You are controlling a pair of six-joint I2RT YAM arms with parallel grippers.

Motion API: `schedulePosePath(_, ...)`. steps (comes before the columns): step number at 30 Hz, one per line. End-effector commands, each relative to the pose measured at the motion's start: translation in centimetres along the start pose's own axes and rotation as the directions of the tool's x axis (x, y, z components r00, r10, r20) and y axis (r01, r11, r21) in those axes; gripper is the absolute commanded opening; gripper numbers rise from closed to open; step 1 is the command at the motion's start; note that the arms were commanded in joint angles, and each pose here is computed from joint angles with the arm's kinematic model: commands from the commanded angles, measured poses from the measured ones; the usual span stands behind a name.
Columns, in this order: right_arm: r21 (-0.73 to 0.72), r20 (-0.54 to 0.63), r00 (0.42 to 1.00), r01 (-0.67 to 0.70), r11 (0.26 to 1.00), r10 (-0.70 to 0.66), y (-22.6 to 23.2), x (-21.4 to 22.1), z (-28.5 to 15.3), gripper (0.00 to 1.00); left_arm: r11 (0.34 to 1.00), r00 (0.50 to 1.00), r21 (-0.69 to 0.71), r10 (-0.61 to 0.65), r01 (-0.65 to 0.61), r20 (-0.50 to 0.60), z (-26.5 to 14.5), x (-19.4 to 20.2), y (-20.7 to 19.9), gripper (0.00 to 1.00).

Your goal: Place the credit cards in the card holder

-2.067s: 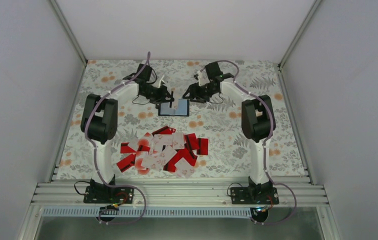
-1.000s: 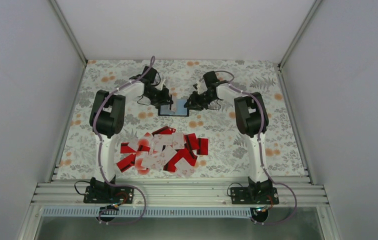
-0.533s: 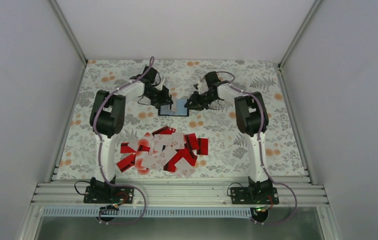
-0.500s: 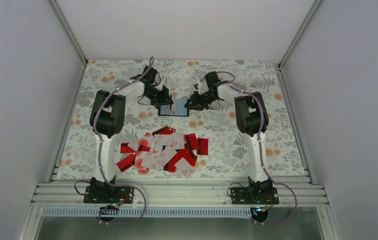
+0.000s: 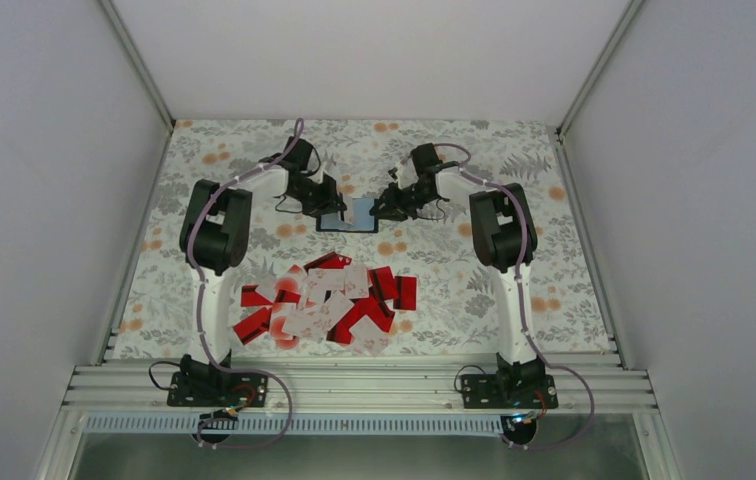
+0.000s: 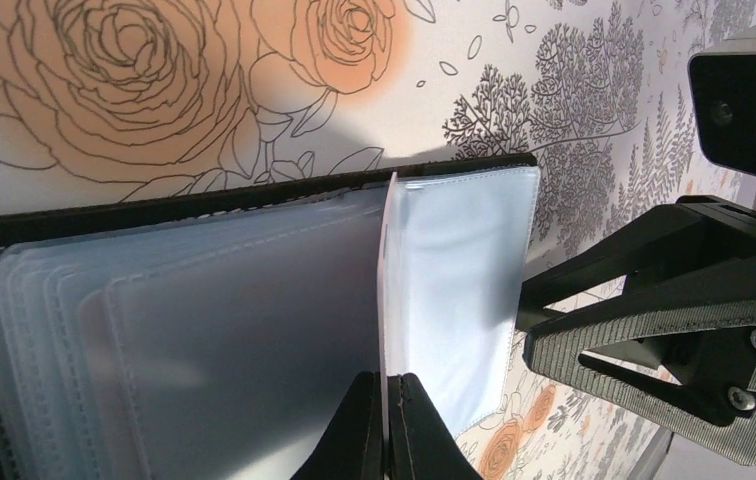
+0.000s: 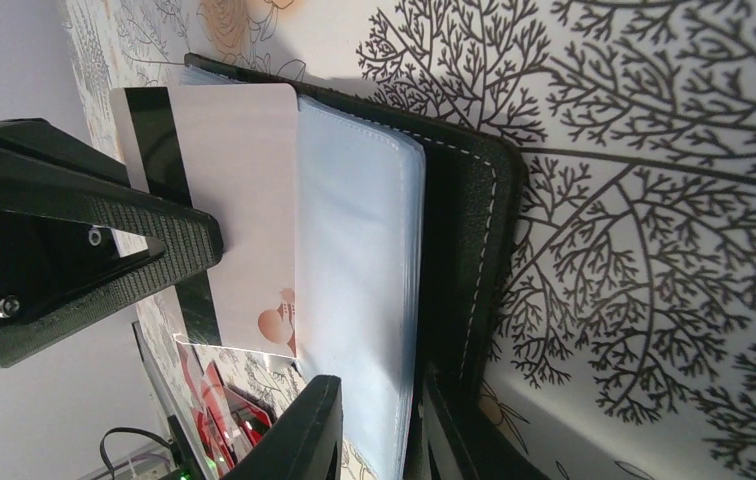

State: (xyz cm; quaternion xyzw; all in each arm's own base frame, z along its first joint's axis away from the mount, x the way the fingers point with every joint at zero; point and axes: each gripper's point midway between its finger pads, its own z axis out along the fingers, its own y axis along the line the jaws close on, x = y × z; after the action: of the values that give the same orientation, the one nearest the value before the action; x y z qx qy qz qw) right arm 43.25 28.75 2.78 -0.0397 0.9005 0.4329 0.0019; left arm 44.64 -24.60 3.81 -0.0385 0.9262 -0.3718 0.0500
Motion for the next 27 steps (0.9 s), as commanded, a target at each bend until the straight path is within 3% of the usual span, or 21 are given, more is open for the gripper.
schedulePosePath(1, 0.031, -0.032, 0.999, -0.031, 0.999, 0.032, -2.7, 0.9, 1.6, 0.22, 0.999, 0.998, 0.001, -0.051, 0.051, -0.027, 0.9, 1.1, 1.1, 0.02)
schedulePosePath(27, 0.018, -0.050, 0.998, -0.038, 0.999, 0.039, -3.1, 1.6, 1.9, 0.19, 1.000, 0.995, -0.030, -0.008, 0.005, -0.103, 1.3, 3.0, 0.6, 0.02)
